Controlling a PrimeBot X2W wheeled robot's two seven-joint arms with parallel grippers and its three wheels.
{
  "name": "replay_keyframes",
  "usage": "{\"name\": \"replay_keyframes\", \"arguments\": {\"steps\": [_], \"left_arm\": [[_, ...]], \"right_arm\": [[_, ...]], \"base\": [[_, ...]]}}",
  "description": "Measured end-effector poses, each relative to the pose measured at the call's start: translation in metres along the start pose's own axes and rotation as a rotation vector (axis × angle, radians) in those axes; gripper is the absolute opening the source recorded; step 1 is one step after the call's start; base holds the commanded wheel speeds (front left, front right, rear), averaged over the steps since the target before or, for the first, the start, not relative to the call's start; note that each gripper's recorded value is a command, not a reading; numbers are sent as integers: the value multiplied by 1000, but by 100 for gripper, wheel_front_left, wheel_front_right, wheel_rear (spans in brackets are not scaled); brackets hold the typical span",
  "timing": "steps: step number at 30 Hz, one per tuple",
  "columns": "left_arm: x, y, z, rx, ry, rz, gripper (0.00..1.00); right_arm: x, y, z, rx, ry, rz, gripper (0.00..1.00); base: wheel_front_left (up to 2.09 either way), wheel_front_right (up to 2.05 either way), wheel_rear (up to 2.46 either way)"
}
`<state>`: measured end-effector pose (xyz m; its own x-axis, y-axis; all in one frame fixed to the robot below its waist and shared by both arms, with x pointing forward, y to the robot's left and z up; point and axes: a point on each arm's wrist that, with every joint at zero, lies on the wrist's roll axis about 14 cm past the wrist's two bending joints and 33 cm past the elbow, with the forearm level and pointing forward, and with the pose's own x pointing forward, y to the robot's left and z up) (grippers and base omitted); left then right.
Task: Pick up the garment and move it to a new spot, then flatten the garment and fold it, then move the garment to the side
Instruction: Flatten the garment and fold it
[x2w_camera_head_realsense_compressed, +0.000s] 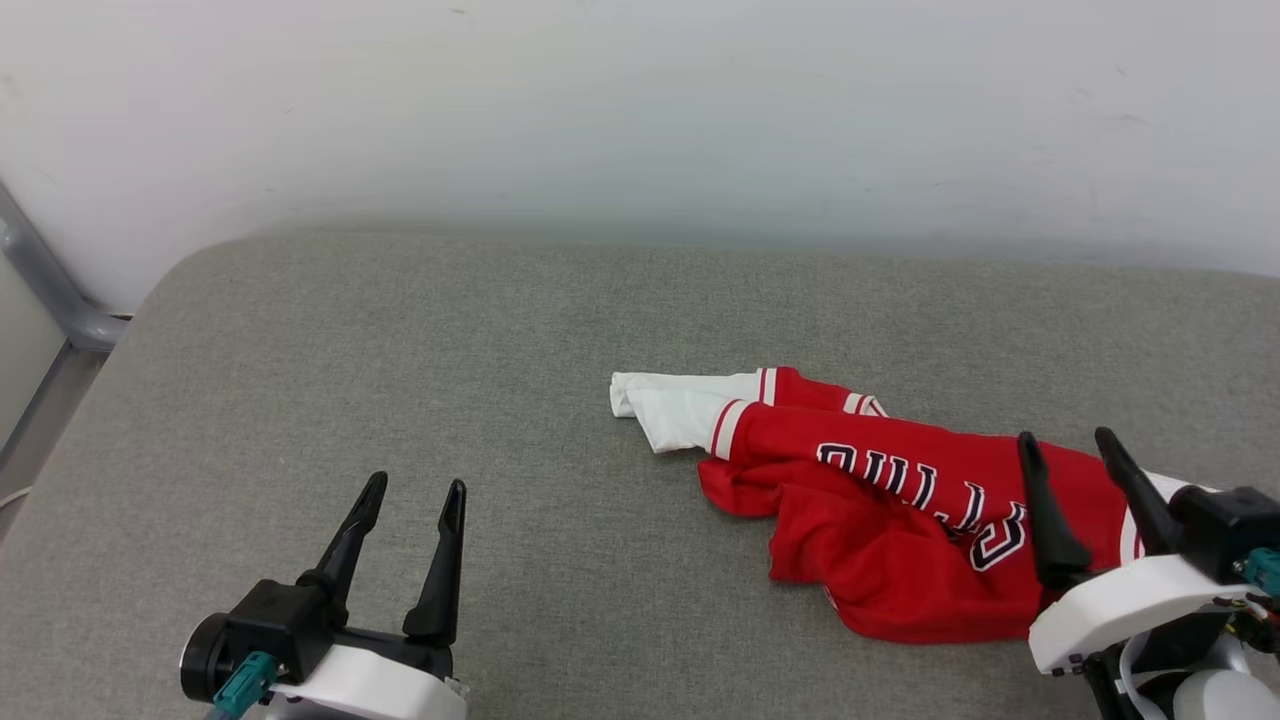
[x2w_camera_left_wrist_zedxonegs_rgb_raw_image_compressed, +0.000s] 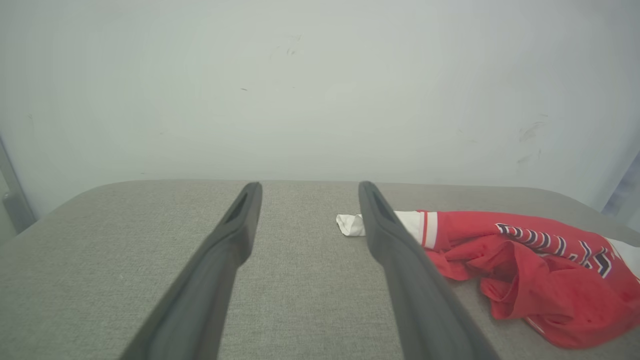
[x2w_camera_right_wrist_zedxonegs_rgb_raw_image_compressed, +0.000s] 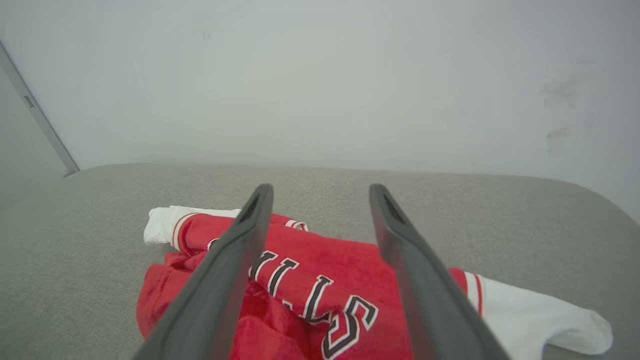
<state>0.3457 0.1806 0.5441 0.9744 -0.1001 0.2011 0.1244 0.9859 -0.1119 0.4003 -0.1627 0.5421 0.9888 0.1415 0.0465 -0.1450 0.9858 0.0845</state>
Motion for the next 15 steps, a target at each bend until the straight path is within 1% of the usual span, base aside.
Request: {"name": "replay_keyframes", "arguments": {"steps": [5, 9, 12, 15], "left_arm": [[-1, 1, -1, 1, 5, 3, 100], [-3, 3, -3, 1, 10, 10, 100], [-5, 5, -4, 0, 16, 20, 100], [-7, 7, -7, -3, 27, 29, 100]], "right_arm": [[0, 8, -9, 16, 16, 21, 100], [4, 14, -16, -16, 58, 60, 100], [8, 27, -27, -43, 138, 120, 100], [8, 49, -47, -61, 277, 210, 100]], "base": [[0, 0, 0], [0, 0, 0], [0, 0, 0], [0, 0, 0]]}}
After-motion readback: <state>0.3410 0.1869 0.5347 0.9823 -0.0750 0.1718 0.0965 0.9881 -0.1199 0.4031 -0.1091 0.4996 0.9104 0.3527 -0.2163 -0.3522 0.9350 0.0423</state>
